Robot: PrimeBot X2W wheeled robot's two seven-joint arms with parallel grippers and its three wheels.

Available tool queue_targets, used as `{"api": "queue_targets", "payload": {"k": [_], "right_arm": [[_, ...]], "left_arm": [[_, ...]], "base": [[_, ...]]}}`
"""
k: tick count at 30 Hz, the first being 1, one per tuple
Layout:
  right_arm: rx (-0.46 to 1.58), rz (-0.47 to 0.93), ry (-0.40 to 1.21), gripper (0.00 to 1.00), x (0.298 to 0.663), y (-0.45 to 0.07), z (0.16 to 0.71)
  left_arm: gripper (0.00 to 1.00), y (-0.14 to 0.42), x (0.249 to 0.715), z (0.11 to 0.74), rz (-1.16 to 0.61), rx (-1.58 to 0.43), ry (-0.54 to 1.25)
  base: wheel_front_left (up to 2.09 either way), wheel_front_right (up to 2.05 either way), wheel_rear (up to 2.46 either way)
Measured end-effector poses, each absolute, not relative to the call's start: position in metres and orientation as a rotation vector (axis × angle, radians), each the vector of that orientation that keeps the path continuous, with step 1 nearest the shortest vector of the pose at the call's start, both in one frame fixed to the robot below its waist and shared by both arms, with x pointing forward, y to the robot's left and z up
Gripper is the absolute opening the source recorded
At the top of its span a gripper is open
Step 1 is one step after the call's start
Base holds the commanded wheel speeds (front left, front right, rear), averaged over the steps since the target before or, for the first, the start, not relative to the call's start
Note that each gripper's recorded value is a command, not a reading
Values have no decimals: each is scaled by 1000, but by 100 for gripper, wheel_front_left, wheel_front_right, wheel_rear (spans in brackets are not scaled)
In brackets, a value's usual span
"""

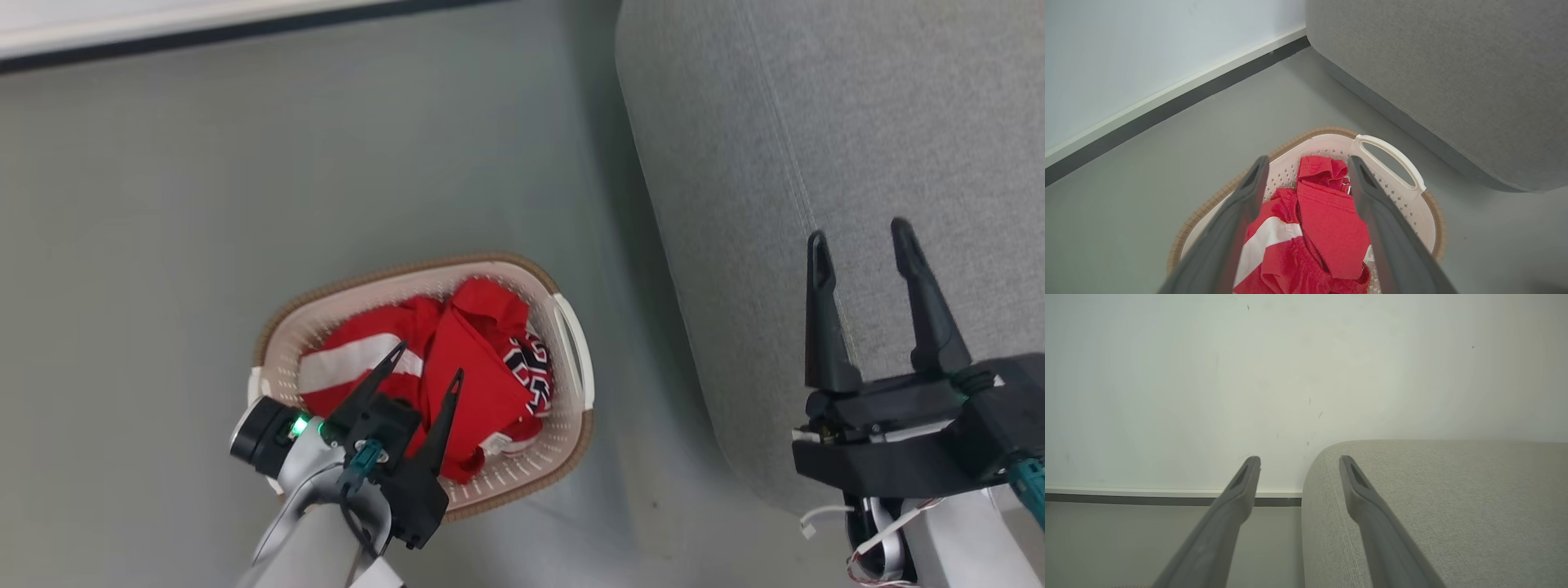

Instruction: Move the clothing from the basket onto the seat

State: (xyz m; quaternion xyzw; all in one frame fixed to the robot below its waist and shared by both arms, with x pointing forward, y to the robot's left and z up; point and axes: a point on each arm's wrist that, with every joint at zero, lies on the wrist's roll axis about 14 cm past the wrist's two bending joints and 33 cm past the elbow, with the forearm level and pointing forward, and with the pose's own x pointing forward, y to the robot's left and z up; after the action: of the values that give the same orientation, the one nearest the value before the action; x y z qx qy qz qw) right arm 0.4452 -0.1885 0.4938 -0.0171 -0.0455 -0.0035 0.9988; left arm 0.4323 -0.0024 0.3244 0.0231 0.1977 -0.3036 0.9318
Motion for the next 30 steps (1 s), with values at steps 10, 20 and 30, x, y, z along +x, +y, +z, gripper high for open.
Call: {"api": "queue_targets", "payload": {"k": [10, 20, 30], "right_arm": [[-71, -37, -104, 100, 470, -201, 485], [-114, -46, -78, 100, 492, -209, 457], [-132, -31, -63, 100, 512, -206, 428]], "left_arm": [[100, -29, 437, 261, -739, 101, 537], [100, -56, 441, 201, -855, 132, 622], [100, -58, 453, 142, -873, 149, 702]], "base": [[0, 0, 0], [0, 0, 0], [0, 0, 0]]}}
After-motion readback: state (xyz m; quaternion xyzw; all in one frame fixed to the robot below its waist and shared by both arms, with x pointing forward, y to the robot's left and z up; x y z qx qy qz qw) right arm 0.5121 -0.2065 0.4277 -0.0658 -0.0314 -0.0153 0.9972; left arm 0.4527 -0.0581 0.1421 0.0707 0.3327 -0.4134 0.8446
